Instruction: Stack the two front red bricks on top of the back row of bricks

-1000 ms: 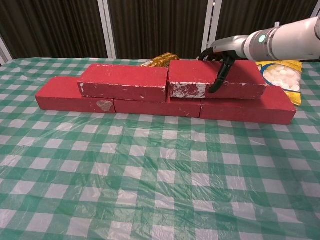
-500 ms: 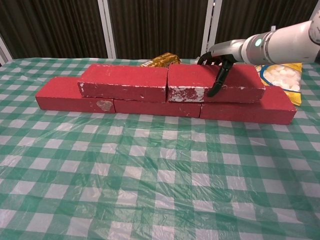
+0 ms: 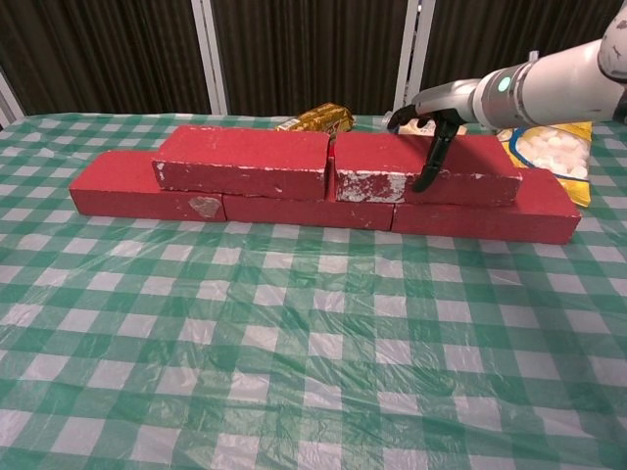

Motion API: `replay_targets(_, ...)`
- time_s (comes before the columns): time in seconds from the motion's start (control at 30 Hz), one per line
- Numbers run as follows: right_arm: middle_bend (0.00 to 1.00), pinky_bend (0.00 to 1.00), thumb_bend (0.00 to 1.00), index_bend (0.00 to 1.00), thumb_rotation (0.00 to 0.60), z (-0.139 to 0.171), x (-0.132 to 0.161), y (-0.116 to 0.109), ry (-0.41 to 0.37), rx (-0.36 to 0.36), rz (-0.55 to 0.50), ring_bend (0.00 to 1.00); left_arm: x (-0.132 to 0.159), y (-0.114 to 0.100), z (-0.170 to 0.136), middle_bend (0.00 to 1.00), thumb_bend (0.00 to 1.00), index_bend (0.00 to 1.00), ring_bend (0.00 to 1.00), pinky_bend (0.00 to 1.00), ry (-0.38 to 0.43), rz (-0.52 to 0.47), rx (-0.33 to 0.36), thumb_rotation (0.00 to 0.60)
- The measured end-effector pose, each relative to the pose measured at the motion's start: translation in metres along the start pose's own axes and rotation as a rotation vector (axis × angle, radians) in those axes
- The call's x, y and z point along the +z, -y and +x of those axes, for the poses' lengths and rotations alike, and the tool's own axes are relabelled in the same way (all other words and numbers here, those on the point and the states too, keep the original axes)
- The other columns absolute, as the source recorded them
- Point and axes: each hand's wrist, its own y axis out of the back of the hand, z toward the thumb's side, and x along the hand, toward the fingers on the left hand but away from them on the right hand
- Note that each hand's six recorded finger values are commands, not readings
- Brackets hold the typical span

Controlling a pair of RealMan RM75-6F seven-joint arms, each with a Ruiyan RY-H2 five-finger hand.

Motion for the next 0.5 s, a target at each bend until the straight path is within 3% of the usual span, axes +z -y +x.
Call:
replay_targets(0.3, 0.03, 0.18, 0.09, 0.00, 0.600, 0.003, 0.001, 0.002, 0.005, 0.022, -0.008, 0.00, 0.000, -0.001, 0.000, 0.00, 0.37, 0.00, 0.00, 0.00, 0.002, -0.002, 0.004, 0.585)
replay_targets(0.5, 0.01, 0.15, 0.09, 0.00, 0.600, 0.014, -0.009, -0.013, 0.010, -0.007, -0.039, 0.00, 0.000, -0.002, -0.002, 0.00, 0.37, 0.00, 0.00, 0.00, 0.002, -0.003, 0.006, 0.587)
